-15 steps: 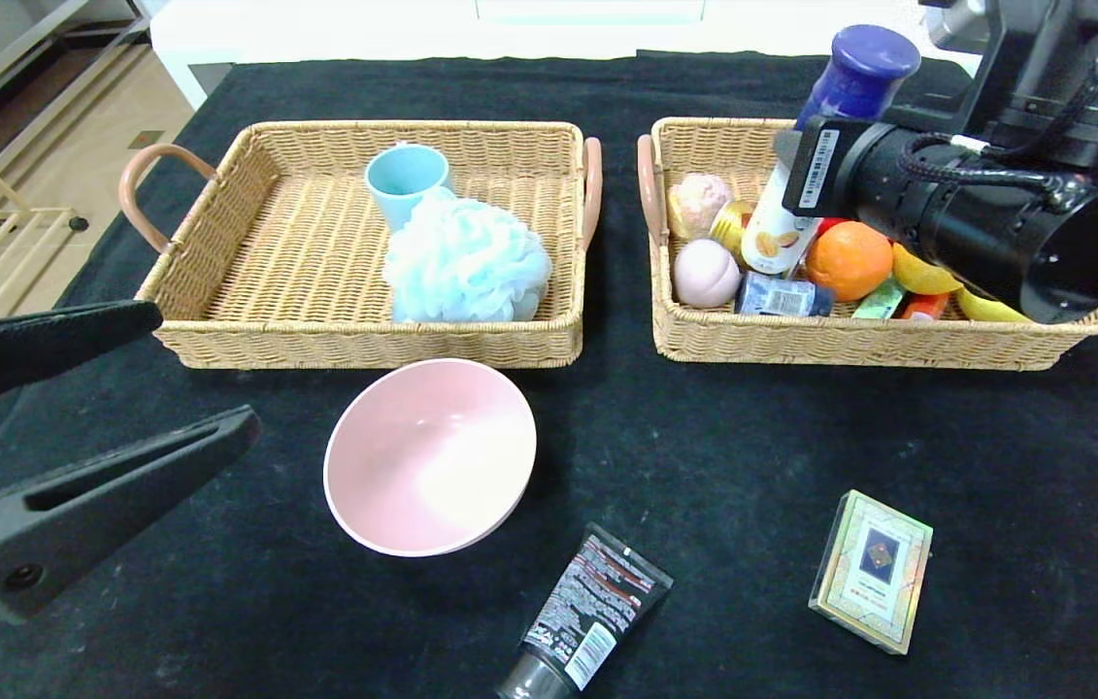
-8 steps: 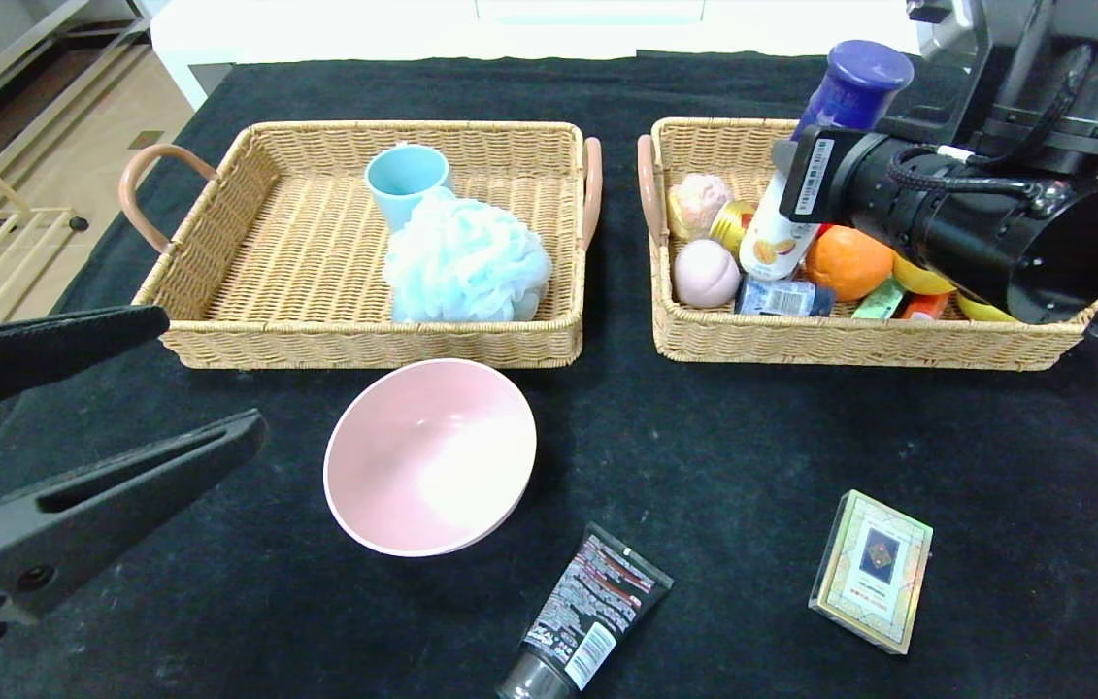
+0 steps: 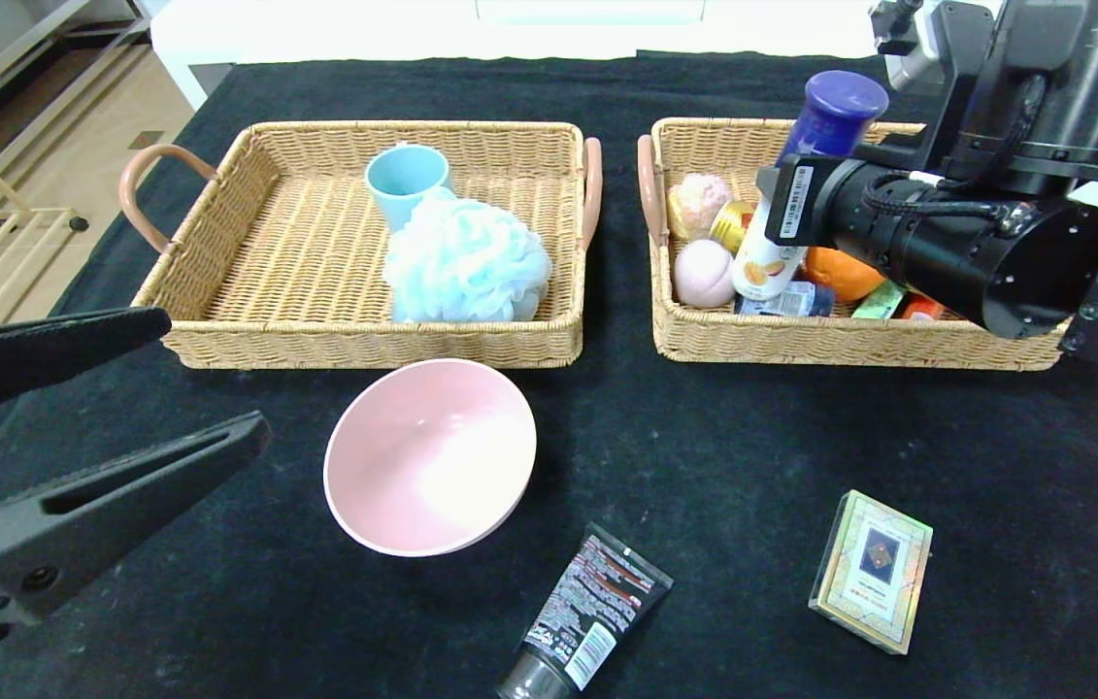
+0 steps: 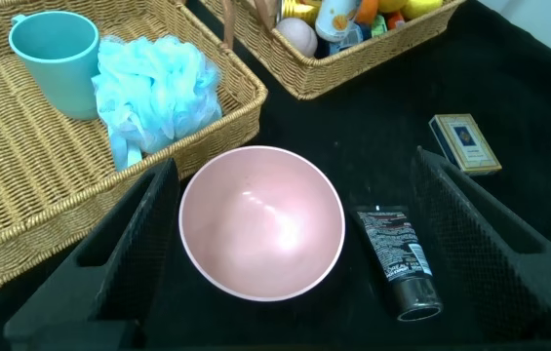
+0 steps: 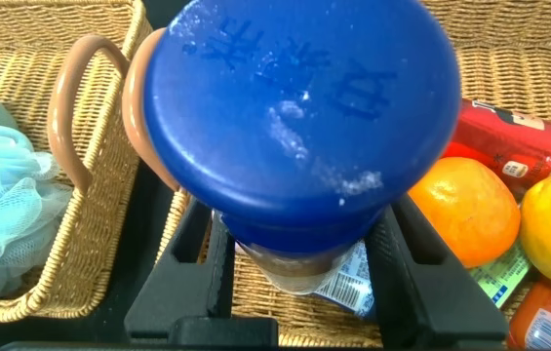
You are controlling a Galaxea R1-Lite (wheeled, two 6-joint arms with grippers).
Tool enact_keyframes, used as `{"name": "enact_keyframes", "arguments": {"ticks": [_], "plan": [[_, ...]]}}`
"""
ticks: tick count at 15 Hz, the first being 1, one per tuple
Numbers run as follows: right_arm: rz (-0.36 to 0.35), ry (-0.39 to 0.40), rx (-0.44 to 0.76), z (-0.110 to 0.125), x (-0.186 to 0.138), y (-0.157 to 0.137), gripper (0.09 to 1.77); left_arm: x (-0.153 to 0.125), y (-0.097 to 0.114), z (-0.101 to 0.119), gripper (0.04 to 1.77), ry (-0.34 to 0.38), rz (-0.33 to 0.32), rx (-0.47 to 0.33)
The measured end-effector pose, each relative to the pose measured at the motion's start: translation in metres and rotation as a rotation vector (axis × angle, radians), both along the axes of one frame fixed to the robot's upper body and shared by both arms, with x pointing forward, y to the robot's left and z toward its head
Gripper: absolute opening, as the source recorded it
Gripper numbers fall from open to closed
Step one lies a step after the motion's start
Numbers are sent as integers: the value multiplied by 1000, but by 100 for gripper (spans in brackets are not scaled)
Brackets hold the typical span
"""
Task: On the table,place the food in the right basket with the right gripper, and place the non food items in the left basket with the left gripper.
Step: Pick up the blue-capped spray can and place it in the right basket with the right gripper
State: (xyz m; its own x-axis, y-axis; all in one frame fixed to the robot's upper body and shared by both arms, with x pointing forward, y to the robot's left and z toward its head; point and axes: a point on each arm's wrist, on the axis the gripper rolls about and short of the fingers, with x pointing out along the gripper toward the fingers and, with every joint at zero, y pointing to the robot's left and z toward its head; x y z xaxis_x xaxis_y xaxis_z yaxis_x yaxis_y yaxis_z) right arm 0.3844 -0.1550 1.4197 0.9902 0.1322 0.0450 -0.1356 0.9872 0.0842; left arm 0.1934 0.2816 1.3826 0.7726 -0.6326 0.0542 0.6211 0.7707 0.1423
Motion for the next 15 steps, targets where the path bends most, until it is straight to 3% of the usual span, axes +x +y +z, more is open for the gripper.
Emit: {"name": "enact_keyframes", "arguments": {"ticks": [7, 15], "plan": [[35, 9, 2, -3, 0, 0, 133, 0, 0, 0, 172, 0, 0, 0], [59, 31, -19, -9, -10, 4, 157, 0, 0, 0, 172, -1, 0, 1]]}}
